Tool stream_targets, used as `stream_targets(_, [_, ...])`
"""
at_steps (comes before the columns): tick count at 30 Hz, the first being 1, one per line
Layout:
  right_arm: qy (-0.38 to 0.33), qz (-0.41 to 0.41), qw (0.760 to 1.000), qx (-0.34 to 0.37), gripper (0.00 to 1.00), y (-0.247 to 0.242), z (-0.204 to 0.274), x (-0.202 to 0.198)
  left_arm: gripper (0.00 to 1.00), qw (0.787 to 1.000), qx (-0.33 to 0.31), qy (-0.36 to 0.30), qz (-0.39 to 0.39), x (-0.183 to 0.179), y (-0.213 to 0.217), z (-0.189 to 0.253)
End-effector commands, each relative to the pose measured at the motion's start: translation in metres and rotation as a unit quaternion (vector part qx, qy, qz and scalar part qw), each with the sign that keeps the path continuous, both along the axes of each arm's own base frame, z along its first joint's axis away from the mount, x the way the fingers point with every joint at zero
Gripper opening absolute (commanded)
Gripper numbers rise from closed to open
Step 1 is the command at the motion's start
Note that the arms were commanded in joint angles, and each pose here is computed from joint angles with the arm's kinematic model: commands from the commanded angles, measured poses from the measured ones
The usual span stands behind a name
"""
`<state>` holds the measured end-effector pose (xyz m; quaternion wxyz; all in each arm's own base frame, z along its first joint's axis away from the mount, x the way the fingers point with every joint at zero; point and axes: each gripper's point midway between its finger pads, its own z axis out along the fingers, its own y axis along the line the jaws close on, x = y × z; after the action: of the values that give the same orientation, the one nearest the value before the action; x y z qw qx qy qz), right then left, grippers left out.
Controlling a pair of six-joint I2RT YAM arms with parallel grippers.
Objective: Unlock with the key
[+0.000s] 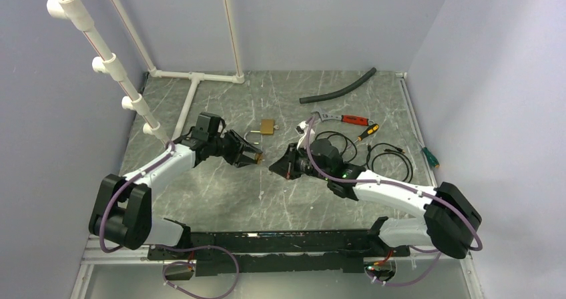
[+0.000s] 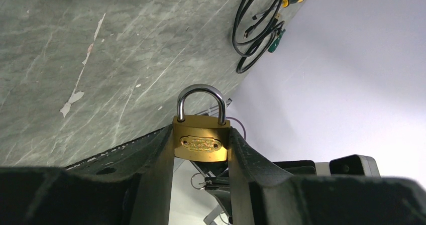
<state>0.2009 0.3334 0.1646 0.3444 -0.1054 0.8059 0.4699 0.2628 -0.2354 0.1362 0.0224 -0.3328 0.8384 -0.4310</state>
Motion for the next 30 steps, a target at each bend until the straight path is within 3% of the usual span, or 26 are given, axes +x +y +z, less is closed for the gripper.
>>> stream_targets(1, [-0.016,-0.010,1.000,0.025,0.00,0.012,0.023,0.011,0.00,0.999,-0.015,-0.040,-0.011,0.002,-0.005,0.015])
stream_targets(9, [0.000,-0.004,1.000,0.019,0.00,0.019,0.016,0.013,0.00,0.999,0.024,-0.043,0.003,-0.003,0.004,0.003])
stream_targets(30, [0.021,0.008,1.000,0.002,0.00,0.029,0.001,0.010,0.00,0.997,-0.004,-0.072,0.012,-0.001,-0.004,0.007])
